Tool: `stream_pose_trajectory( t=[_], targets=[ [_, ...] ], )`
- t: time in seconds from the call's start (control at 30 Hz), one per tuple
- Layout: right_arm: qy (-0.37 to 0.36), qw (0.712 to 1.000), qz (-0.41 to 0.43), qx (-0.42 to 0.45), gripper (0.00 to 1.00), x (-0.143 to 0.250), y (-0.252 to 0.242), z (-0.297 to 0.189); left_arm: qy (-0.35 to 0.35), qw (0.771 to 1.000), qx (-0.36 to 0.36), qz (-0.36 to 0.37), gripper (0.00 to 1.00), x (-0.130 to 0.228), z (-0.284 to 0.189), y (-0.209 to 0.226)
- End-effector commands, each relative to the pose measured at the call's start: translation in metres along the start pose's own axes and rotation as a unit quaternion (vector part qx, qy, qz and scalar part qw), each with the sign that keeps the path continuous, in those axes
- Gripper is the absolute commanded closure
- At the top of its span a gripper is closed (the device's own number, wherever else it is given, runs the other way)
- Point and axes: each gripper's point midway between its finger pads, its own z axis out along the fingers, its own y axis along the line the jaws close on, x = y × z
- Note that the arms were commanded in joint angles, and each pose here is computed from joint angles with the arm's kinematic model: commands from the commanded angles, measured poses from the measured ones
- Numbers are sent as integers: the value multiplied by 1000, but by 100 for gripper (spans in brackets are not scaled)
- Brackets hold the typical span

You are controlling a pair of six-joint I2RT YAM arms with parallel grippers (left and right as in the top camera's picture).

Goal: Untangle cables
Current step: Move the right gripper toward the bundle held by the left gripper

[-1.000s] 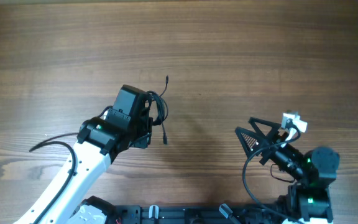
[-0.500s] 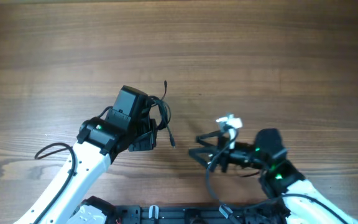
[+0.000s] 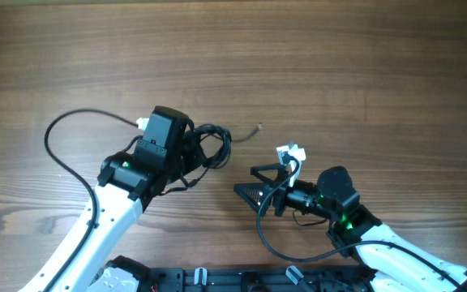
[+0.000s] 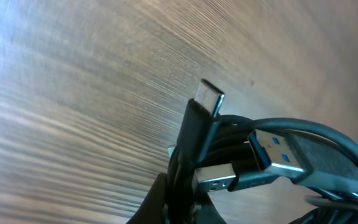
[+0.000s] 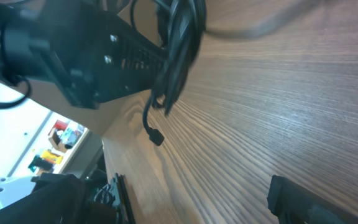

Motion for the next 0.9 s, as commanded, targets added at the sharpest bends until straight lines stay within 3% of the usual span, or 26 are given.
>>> stream_pose_trajectory(
  t=[0.0,0.13,0.23,0.27,0.37,0.4,0.6,0.7,0.8,0.87],
  targets=[
    [9,999,-34,-22,0,0,9,1,-15,986,-1,168,96,-7,-6,-2],
    [2,999,-24,-21,1,-5,8,-1,-13,981,-2,196,96,-7,-6,-1],
    [-28,998,54,-2,1,-22,-5,-10,-10,979,-4,203,96,-5,-6,0],
    [-42,995,88,9,7,-30,-13,-14,-10,979,-4,203,96,-5,-6,0],
    [-98,967,227,59,44,-48,-48,-26,-2,979,16,203,96,-2,-6,-7],
    [-112,959,250,69,50,-51,-55,-28,4,978,31,204,96,0,-6,-12],
    [-113,948,286,81,51,-45,-64,-24,40,972,105,207,96,16,-10,-36],
    [-108,947,291,84,62,-42,-66,-21,40,972,104,205,96,16,-10,-36],
    [-106,944,300,85,78,-40,-68,-21,40,972,104,205,96,16,-10,-36],
    [-105,942,307,84,80,-39,-67,-21,39,972,103,205,96,16,-10,-36]
  ],
)
